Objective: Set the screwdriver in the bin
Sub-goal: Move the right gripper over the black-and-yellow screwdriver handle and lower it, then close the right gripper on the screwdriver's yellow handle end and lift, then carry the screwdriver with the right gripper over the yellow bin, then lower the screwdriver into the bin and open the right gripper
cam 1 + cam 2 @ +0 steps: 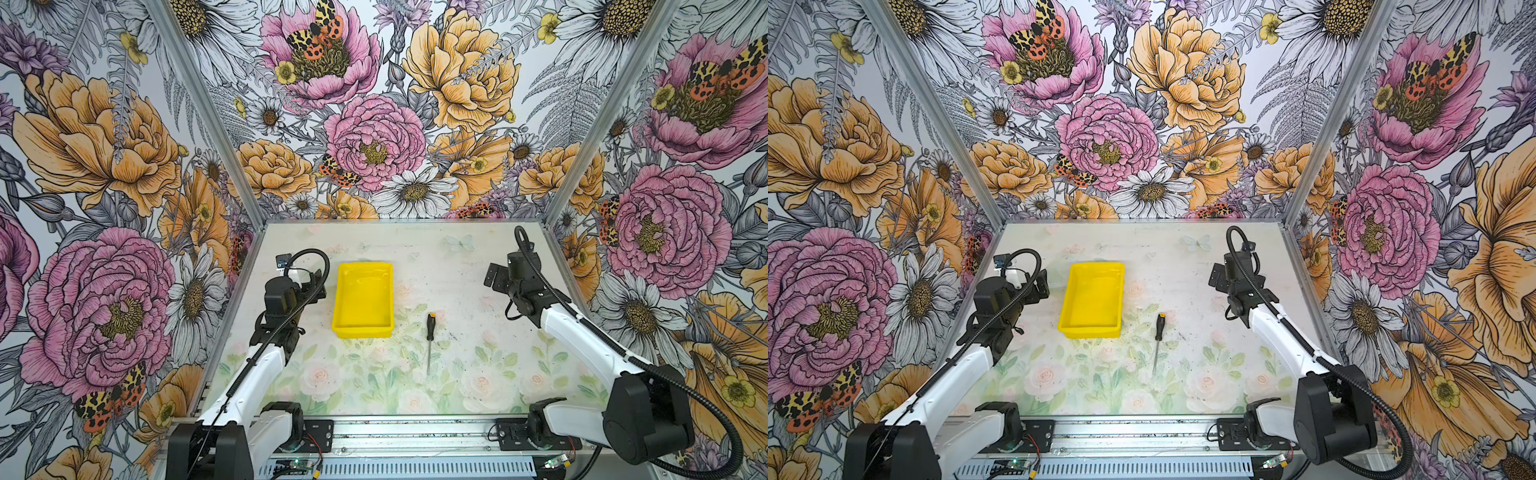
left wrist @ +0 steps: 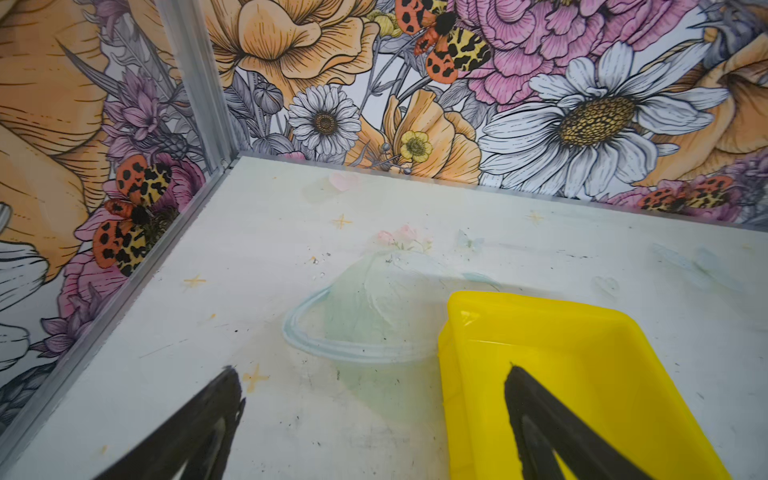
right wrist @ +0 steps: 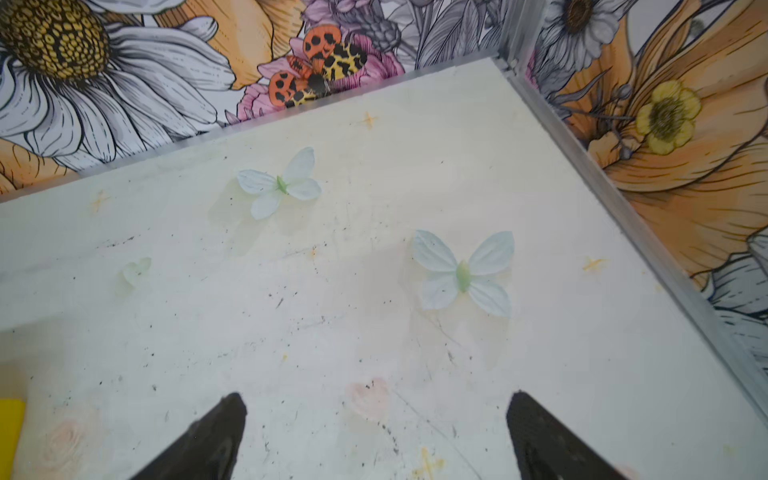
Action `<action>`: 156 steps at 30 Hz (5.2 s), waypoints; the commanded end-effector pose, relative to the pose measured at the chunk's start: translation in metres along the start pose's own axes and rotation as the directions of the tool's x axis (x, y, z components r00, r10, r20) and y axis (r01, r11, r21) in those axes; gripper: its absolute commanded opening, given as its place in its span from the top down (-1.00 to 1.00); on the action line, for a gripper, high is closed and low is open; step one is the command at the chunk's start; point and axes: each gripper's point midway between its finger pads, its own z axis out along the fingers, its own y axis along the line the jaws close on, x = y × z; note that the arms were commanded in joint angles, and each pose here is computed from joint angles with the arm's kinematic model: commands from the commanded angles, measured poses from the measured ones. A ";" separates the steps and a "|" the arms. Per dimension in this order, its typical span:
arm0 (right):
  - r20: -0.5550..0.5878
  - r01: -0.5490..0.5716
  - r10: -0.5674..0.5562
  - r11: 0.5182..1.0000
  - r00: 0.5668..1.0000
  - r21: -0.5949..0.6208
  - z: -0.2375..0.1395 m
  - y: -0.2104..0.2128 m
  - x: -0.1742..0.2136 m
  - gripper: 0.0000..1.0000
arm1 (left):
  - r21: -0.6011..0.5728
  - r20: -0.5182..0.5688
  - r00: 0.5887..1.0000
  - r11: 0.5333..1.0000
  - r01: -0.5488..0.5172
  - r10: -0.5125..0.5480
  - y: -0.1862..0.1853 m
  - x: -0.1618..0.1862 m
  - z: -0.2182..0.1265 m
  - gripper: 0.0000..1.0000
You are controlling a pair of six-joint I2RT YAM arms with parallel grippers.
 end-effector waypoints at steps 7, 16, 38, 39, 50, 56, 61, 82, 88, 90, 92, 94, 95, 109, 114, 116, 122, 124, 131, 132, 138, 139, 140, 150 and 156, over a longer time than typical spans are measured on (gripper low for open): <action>-0.291 -0.037 -0.001 0.991 0.957 -0.126 0.009 0.062 0.070 -0.99 | 0.209 -0.084 0.996 0.977 0.050 -0.034 -0.052 0.011 -0.028 -0.97; -0.407 0.028 -0.121 0.973 0.906 -0.229 0.003 0.109 0.110 -0.98 | 0.182 -0.080 0.996 0.982 0.044 -0.029 -0.050 0.012 -0.040 -0.97; -0.470 0.167 -0.275 0.951 0.839 -0.259 0.015 0.158 0.171 -0.49 | 0.144 -0.035 0.999 0.989 0.033 -0.028 -0.049 0.008 -0.060 -0.97; -0.477 0.171 -0.280 0.950 0.833 -0.260 0.015 0.157 0.174 -0.44 | 0.144 -0.031 0.999 0.989 0.026 -0.022 -0.049 0.007 -0.060 -0.97; -0.495 0.236 -0.338 0.937 0.800 -0.258 0.024 0.151 0.190 0.00 | 0.126 -0.005 1.000 0.992 0.017 -0.017 -0.049 0.005 -0.067 -0.97; -0.509 0.267 -0.374 0.924 0.775 -0.274 0.024 0.146 0.200 0.43 | 0.116 -0.004 1.000 0.993 0.013 -0.012 -0.048 0.005 -0.067 -0.97; -0.485 0.257 -0.384 0.916 0.786 -0.310 0.017 0.155 0.190 0.87 | 0.105 -0.007 1.000 0.994 0.008 -0.007 -0.047 0.006 -0.068 -0.97; -0.198 0.146 -0.286 0.840 0.937 -0.522 -0.058 0.248 0.051 1.00 | 0.108 -0.008 1.000 0.994 -0.004 0.005 -0.050 0.007 -0.070 -0.97; -0.129 0.155 -0.281 0.795 0.951 -0.587 -0.083 0.275 0.025 1.00 | 0.089 0.000 1.000 0.996 -0.009 0.009 -0.047 0.006 -0.072 -0.97; -0.103 0.165 -0.281 0.782 0.954 -0.602 -0.091 0.283 0.017 1.00 | 0.082 0.005 1.000 0.997 -0.011 0.011 -0.046 0.005 -0.073 -0.97; -0.082 0.171 -0.279 0.769 0.957 -0.616 -0.099 0.290 0.009 1.00 | 0.081 0.006 1.000 0.997 -0.012 0.012 -0.046 0.005 -0.073 -0.97; -0.062 0.177 -0.277 0.755 0.959 -0.631 -0.106 0.298 0.002 1.00 | 0.079 0.008 1.000 0.997 -0.014 0.014 -0.046 0.005 -0.074 -0.97; -0.053 0.181 -0.278 0.748 0.959 -0.639 -0.110 0.303 -0.002 1.00 | 0.078 0.010 1.000 0.997 -0.016 0.015 -0.046 0.005 -0.074 -0.97; -0.045 0.194 -0.313 0.687 0.949 -0.700 -0.082 0.374 -0.002 1.00 | 0.071 0.010 1.000 0.997 -0.025 0.025 -0.047 0.006 -0.078 -0.97; -0.073 0.194 -0.342 0.682 0.937 -0.705 -0.060 0.389 0.014 1.00 | 0.066 0.011 1.000 0.998 -0.015 0.014 -0.045 0.007 -0.080 -0.97; -0.087 0.194 -0.357 0.679 0.930 -0.708 -0.050 0.393 0.023 1.00 | 0.066 0.010 1.000 0.998 -0.002 0.001 -0.045 0.008 -0.080 -0.97; -0.157 0.183 -0.405 0.680 0.901 -0.710 -0.022 0.397 0.059 1.00 | 0.063 -0.002 1.000 0.998 0.021 -0.021 -0.044 0.012 -0.078 -0.97; -0.172 0.188 -0.420 0.687 0.891 -0.702 -0.013 0.395 0.070 1.00 | 0.059 -0.004 1.000 0.998 0.028 -0.028 -0.042 0.012 -0.079 -0.97; -0.213 0.193 -0.450 0.698 0.867 -0.690 0.005 0.389 0.094 1.00 | 0.047 -0.001 0.998 0.997 0.066 -0.066 -0.036 0.010 -0.077 -0.97; -0.217 0.194 -0.451 0.702 0.866 -0.685 0.007 0.388 0.096 1.00 | 0.047 -0.001 0.997 0.996 0.073 -0.073 -0.036 0.010 -0.077 -0.97; -0.224 0.200 -0.449 0.718 0.865 -0.667 0.009 0.380 0.098 0.83 | 0.052 -0.009 0.996 0.994 0.095 -0.094 -0.035 0.012 -0.076 -0.97; -0.221 0.202 -0.448 0.719 0.866 -0.665 0.008 0.379 0.097 0.80 | 0.053 -0.010 0.995 0.994 0.095 -0.095 -0.035 0.012 -0.076 -0.97; -0.218 0.206 -0.448 0.721 0.867 -0.662 0.008 0.378 0.096 0.75 | 0.055 -0.011 0.995 0.994 0.096 -0.095 -0.036 0.013 -0.076 -0.97; -0.140 0.251 -0.436 0.721 0.889 -0.646 -0.017 0.368 0.066 -0.12 | 0.057 -0.029 0.995 0.994 0.093 -0.091 -0.035 0.017 -0.076 -0.97; -0.065 0.292 -0.424 0.719 0.903 -0.631 -0.042 0.354 0.038 -0.58 | 0.055 -0.027 0.995 0.994 0.097 -0.096 -0.035 0.016 -0.078 -0.97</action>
